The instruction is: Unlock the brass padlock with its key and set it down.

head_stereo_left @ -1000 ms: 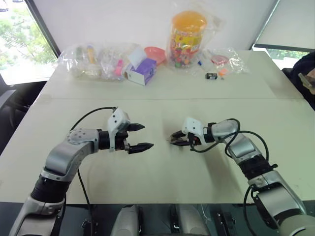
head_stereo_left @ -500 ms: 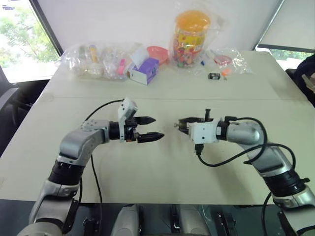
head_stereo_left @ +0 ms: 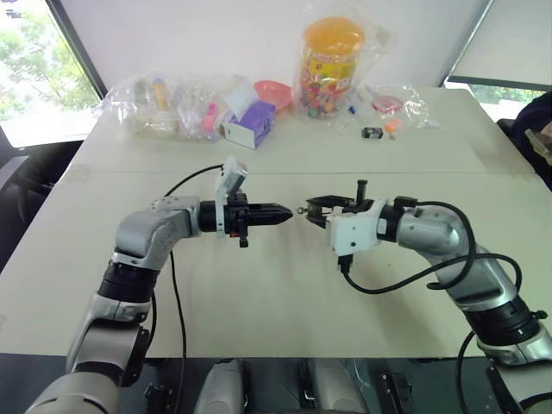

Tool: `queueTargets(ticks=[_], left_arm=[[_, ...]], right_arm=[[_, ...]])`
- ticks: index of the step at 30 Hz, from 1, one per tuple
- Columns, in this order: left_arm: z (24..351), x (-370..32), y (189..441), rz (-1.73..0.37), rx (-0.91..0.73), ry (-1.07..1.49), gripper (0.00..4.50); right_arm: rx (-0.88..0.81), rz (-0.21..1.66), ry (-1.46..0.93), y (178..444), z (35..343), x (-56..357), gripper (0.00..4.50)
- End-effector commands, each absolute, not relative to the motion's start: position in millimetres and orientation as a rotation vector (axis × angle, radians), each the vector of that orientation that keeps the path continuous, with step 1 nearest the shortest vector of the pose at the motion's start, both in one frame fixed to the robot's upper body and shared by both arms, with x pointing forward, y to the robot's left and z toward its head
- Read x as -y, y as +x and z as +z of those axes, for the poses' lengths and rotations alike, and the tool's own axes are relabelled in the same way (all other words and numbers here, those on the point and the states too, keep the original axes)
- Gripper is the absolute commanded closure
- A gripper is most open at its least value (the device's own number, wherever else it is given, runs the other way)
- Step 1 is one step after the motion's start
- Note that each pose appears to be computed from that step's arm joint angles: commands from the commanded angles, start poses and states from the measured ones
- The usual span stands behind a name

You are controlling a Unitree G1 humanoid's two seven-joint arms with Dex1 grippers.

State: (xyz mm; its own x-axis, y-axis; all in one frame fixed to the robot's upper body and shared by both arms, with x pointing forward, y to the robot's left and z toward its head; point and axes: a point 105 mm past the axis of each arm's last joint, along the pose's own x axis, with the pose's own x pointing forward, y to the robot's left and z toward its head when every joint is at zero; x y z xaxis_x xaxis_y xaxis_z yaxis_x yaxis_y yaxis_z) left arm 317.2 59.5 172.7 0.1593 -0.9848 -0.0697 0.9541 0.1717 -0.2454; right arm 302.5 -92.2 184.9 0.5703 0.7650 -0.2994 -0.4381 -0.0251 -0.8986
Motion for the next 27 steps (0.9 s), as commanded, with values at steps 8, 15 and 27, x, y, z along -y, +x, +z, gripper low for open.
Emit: queueTargets(ticks=[8,15,27], left_arm=[[183.0,-53.2,317.5,-1.410,-0.202,-0.143,3.06],[183.5,-51.8,318.3,-1.410,-0.189,-0.124,1.06],[180.1,-45.7,319.1,-1.427,-0.186,-0.142,2.92]], right_arm=[[0.402,0.999,-1.274,292.2,200.2,79.7,3.75],[0.403,1.003,-1.271,291.1,201.8,78.1,3.75],[0.413,1.008,-1.265,288.8,205.4,74.5,3.75]])
